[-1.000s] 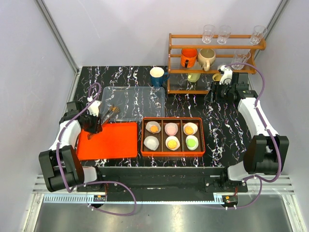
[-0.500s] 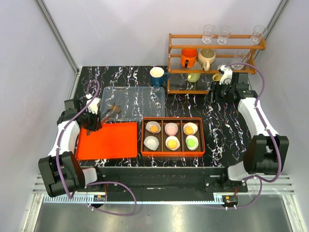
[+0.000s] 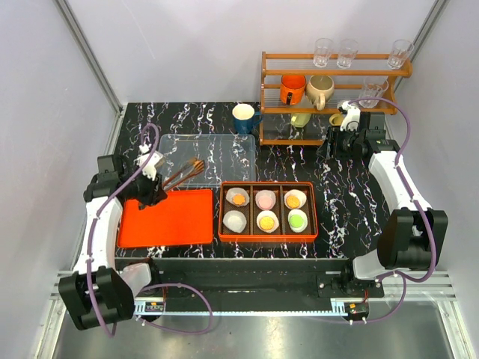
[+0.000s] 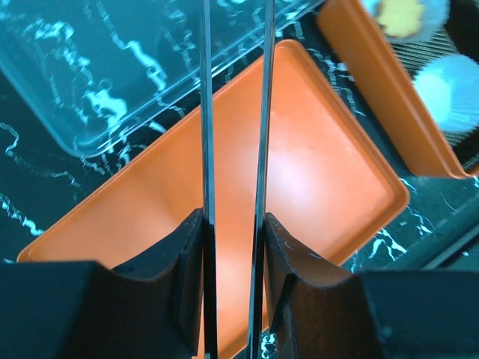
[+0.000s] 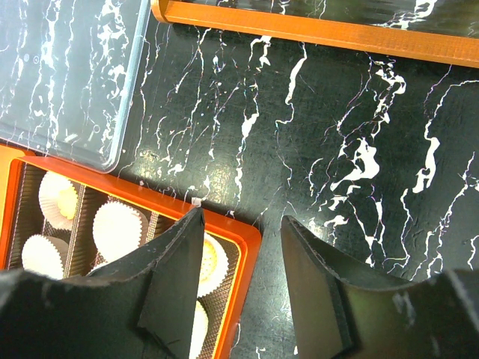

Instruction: Pack the cookies

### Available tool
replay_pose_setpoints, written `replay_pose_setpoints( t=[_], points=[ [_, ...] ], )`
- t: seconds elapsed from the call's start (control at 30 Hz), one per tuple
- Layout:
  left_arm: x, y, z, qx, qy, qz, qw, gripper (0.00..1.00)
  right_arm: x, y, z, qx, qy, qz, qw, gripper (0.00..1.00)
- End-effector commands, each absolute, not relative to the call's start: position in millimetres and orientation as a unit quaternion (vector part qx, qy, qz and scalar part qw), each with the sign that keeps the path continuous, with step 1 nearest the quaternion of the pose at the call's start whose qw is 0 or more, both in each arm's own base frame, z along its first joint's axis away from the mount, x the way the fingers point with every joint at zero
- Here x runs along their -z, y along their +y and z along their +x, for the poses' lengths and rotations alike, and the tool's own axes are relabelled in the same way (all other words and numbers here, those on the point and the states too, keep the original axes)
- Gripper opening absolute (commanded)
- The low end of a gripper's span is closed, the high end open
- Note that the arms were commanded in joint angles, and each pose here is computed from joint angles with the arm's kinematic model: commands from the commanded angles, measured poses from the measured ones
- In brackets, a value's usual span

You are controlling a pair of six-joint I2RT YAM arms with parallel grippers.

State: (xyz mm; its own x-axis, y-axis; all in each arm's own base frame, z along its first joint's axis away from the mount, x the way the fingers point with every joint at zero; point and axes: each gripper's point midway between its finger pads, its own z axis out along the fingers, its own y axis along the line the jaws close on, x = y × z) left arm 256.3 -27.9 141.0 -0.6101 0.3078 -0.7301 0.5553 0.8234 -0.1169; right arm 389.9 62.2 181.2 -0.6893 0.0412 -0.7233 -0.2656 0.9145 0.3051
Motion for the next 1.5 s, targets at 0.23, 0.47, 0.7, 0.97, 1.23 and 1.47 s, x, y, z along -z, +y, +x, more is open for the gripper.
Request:
replay_pose_setpoints(
  t=[0.23, 0.47, 0.7, 0.97, 1.23, 1.47],
  points=[
    [-188, -105, 200, 0.231, 0.792, 0.415, 0.383, 0.16, -191, 63, 397, -0.2, 0.889, -0.073, 0.406, 0.54],
    [-174, -116, 173, 0.227, 0.782, 0.459, 0.355, 0.17, -192, 63, 396, -0.202, 0.888, -0.073, 0.406, 0.54],
    [-153, -109, 161, 0.215, 0.785, 0.489, 0.314, 0.17, -192, 63, 396, -0.202, 0.888, -0.073, 0.407, 0.54],
    [-142, -105, 148, 0.212, 0.775, 0.519, 0.292, 0.16, -190, 62, 396, -0.2, 0.889, -0.072, 0.406, 0.54],
    [-135, -103, 144, 0.213, 0.769, 0.536, 0.275, 0.16, -190, 62, 396, -0.198, 0.889, -0.071, 0.405, 0.54],
    [-128, -104, 144, 0.22, 0.769, 0.542, 0.259, 0.17, -189, 62, 397, -0.198, 0.89, -0.071, 0.405, 0.54]
  ],
)
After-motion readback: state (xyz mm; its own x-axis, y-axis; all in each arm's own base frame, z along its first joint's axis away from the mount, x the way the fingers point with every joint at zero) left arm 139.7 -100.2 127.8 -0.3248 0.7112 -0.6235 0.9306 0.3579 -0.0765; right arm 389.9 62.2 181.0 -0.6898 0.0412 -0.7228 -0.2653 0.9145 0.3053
